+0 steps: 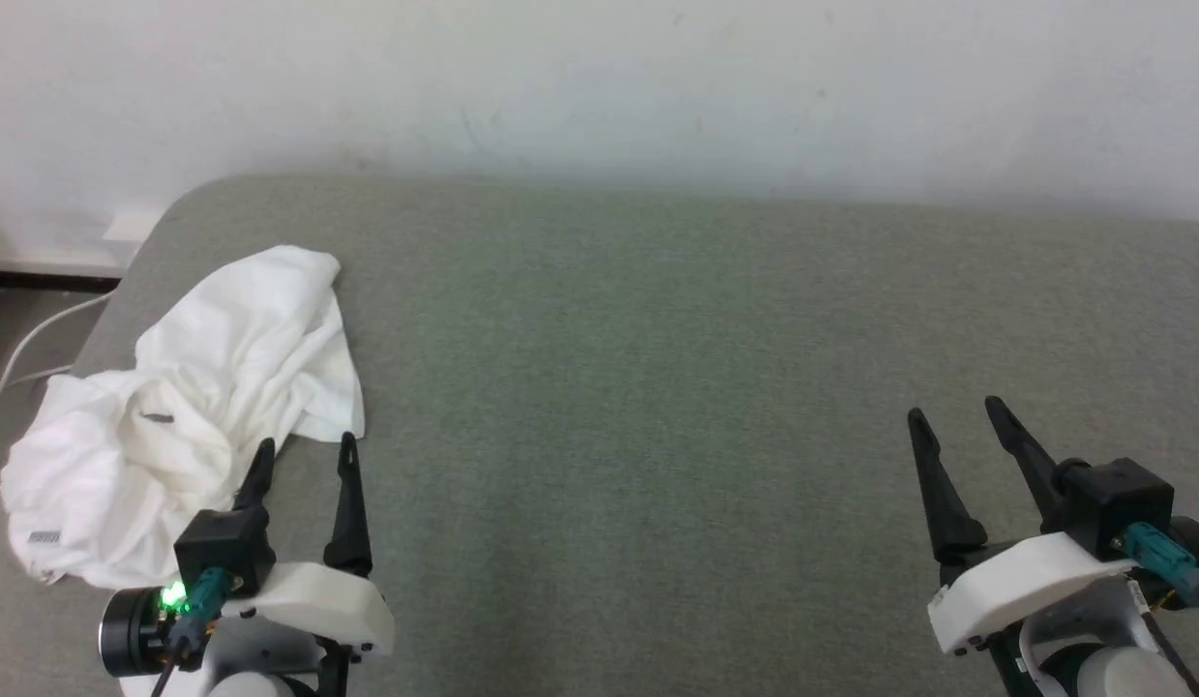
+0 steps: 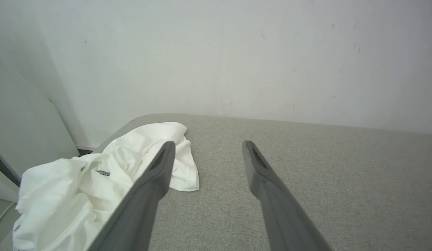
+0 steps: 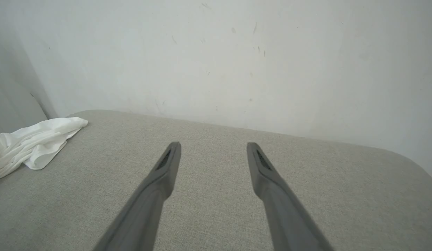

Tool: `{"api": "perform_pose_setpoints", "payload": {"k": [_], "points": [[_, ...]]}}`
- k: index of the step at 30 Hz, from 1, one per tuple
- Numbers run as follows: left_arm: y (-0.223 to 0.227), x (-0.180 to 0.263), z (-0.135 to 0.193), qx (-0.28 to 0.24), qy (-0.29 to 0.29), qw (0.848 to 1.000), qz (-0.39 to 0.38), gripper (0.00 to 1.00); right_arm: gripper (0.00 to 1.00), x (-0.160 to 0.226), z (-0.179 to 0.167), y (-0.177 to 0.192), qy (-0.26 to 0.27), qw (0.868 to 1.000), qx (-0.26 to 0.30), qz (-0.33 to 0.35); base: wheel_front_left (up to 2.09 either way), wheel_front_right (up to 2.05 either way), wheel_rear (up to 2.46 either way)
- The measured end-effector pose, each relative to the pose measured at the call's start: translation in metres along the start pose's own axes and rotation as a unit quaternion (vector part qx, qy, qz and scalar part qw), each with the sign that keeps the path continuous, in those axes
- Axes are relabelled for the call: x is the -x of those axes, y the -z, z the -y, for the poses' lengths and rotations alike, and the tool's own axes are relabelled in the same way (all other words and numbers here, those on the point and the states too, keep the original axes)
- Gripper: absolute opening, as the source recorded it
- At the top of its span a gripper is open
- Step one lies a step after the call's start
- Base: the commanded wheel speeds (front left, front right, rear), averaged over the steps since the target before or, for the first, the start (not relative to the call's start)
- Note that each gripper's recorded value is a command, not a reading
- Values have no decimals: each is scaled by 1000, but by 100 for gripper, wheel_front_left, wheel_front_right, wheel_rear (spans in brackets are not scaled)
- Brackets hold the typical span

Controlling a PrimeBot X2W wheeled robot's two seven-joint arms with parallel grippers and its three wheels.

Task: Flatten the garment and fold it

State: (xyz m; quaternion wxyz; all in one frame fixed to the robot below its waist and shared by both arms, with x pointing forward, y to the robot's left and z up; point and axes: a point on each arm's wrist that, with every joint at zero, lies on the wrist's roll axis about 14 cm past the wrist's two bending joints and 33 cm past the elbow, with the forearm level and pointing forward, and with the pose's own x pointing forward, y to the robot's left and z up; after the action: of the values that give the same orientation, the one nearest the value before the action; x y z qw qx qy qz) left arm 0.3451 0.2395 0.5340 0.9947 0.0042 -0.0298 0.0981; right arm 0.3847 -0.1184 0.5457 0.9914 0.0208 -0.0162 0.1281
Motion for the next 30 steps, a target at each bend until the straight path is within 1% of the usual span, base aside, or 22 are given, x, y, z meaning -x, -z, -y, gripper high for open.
{"api": "perform_pose_setpoints", "payload": {"k": [12, 18, 30], "points": [[-3, 16, -48, -1, -71, 997, 11, 100, 100, -18, -43, -10, -67, 998, -13, 15, 0, 0, 0], [-10, 25, -72, 4, -108, 994, 25, 100, 100, -25, -65, -14, -100, 995, -24, 19, 0, 0, 0], [-11, 49, -112, -1, -173, 985, 31, 100, 100, -36, -103, -18, -157, 987, -39, 22, 0, 0, 0]]}}
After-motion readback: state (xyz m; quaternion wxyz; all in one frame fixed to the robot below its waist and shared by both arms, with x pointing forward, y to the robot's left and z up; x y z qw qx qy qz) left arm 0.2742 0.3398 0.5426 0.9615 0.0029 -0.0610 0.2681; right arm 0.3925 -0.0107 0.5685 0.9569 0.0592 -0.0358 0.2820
